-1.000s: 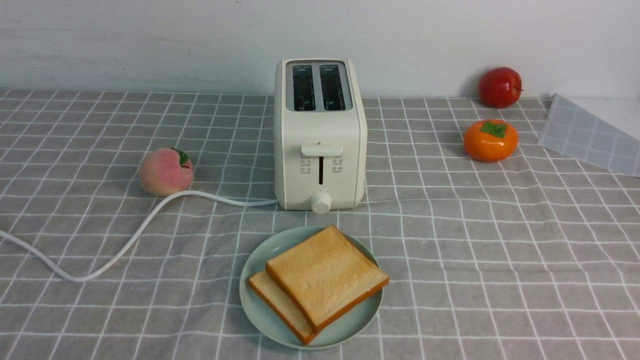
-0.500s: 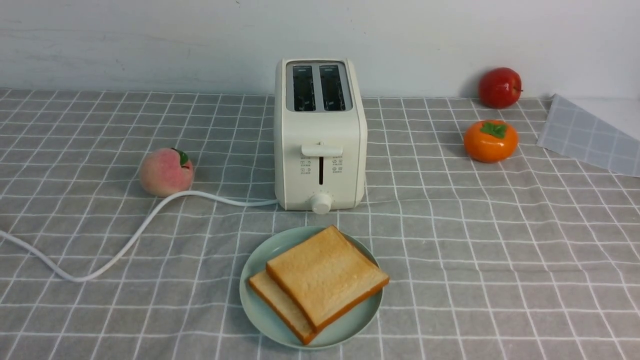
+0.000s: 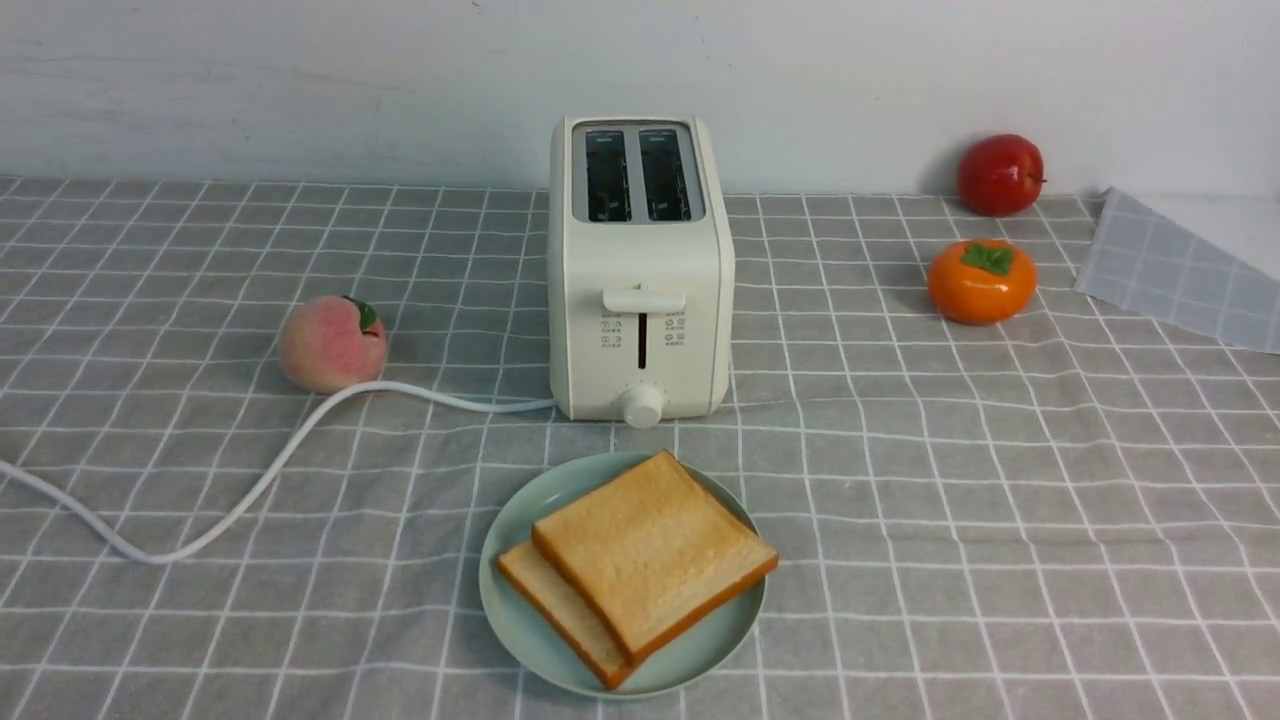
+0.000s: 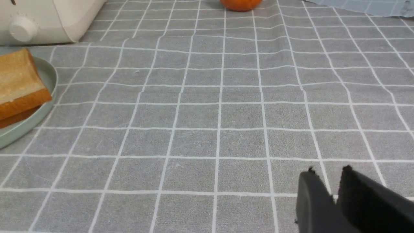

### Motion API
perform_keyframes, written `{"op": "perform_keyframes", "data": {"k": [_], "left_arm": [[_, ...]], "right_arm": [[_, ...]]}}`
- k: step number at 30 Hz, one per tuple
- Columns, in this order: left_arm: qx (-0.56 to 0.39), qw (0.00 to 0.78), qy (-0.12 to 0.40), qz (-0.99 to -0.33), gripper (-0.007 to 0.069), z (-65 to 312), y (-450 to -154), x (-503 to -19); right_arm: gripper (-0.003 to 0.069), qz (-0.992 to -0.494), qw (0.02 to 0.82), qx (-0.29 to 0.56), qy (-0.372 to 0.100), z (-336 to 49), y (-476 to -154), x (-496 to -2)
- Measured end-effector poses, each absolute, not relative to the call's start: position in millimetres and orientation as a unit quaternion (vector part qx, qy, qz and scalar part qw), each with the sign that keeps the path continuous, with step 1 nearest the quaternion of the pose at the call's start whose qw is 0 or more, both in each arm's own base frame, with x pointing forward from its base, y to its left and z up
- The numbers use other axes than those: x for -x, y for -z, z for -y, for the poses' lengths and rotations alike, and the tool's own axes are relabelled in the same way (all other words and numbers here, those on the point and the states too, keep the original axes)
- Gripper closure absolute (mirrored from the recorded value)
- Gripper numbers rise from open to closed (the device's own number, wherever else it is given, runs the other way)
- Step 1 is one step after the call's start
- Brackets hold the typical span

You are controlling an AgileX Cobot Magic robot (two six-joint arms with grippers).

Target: Take toasted bread from bread machine on grey coffee table place on plate.

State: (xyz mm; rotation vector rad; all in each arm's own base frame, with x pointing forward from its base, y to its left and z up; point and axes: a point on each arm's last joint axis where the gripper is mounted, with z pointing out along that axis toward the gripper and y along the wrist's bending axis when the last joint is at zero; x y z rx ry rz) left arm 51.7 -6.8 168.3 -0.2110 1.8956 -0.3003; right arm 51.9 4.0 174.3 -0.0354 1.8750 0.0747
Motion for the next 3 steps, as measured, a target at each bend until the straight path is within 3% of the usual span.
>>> {"op": "perform_keyframes", "data": {"k": [3], "left_arm": [[0.09, 0.569, 0.128, -0.807, 0.0585, 6.8, -168.3, -51.7]], "right_arm": [[0.0523, -0.806, 0.591, 0.015, -0.032, -4.0, -174.3, -51.9]]}}
